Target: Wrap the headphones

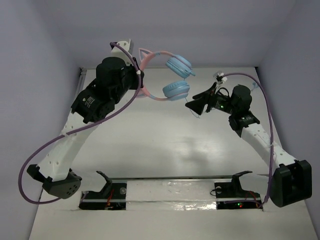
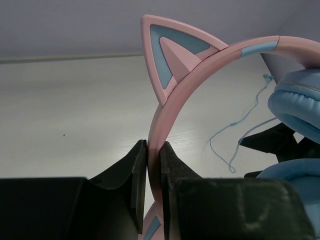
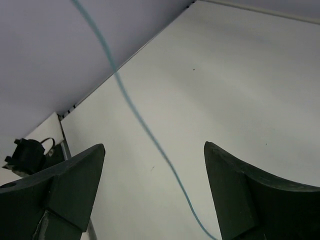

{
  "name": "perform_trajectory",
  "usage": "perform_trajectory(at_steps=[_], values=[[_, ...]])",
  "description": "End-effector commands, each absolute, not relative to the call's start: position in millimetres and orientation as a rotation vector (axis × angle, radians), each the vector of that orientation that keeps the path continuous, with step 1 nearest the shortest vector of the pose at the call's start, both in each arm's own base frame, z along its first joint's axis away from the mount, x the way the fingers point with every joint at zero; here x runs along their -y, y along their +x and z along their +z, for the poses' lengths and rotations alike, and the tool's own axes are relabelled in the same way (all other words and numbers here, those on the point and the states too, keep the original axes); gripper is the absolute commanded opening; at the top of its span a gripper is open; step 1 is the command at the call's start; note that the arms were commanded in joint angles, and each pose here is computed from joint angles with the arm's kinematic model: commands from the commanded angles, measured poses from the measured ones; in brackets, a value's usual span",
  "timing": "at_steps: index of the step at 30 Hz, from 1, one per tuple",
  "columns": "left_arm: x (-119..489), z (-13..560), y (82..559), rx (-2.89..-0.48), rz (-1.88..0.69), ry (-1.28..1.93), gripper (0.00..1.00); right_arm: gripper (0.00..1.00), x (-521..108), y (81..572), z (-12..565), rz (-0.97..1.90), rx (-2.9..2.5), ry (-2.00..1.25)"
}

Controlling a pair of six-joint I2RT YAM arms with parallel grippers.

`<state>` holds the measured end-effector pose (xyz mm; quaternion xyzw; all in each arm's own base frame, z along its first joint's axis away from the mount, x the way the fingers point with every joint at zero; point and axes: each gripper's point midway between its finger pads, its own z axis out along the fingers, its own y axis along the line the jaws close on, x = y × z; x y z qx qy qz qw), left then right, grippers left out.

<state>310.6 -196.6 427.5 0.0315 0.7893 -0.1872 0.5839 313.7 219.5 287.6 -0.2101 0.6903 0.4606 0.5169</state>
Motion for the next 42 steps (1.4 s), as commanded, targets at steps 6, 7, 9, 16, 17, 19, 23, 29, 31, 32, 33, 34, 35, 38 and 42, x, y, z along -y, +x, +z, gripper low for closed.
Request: perform_trajectory(at_steps=[6,7,9,16,17,19,23,29,31,32,33,34,35,38,42], values=[[194.8,509.3,312.8,-1.618,-0.629,0.085,0.0,0.83,-248.0,329.5,287.4,1.095,-1.605,-0.649],[192.0,509.2,316.6,-1.619,-0.63,0.079,0.0,0.83,-251.6,330.9,285.0,1.09,-1.609,-0.659],[194.3,507.5,319.3,-1.625,-0.657,0.095,0.0,0.83,-257.2,337.2,284.1,1.068,-1.606,-0.642],[186.0,513.0,322.8,-1.613,-0.696,0.102,0.0,0.8,-249.1,361.6,288.9,0.961,-1.606,-0.561],[188.0,515.8,321.3,-1.606,-0.71,0.111,0.0,0.75,-249.5,361.7,288.9,0.964,-1.602,-0.56],[178.3,522.1,328.8,-1.589,-0.711,0.075,0.0,0.73,-253.2,358.4,280.1,1.002,-1.616,-0.568],[180.2,546.0,324.2,-1.533,-0.83,0.113,0.0,0.71,-256.1,363.2,256.9,1.027,-1.649,-0.544],[185.1,570.8,312.8,-1.498,-0.903,0.164,0.0,0.61,-259.9,377.1,269.7,1.022,-1.613,-0.531],[183.6,576.8,305.4,-1.485,-0.932,0.174,0.0,0.57,-260.8,382.2,268.0,1.012,-1.614,-0.533],[182.2,580.2,302.0,-1.477,-0.945,0.187,0.0,0.55,-261.1,385.8,267.4,1.004,-1.615,-0.532],[180.1,585.3,297.4,-1.464,-0.961,0.184,0.0,0.52,-261.0,390.5,269.9,0.991,-1.61,-0.528],[179.3,587.8,294.6,-1.457,-0.974,0.188,0.0,0.52,-261.7,395.7,264.6,0.978,-1.62,-0.533],[180.3,589.9,289.8,-1.45,-0.995,0.208,0.0,0.52,-261.7,397.3,260.9,0.972,-1.64,-0.537],[168.8,600.3,284.9,-1.421,-1.001,0.193,0.0,0.54,-260.4,401.3,257.7,0.951,-1.639,-0.531],[155.2,609.9,280.3,-1.396,-1.051,0.204,0.0,0.58,-259.7,406.1,242.5,0.939,-1.665,-0.517]])
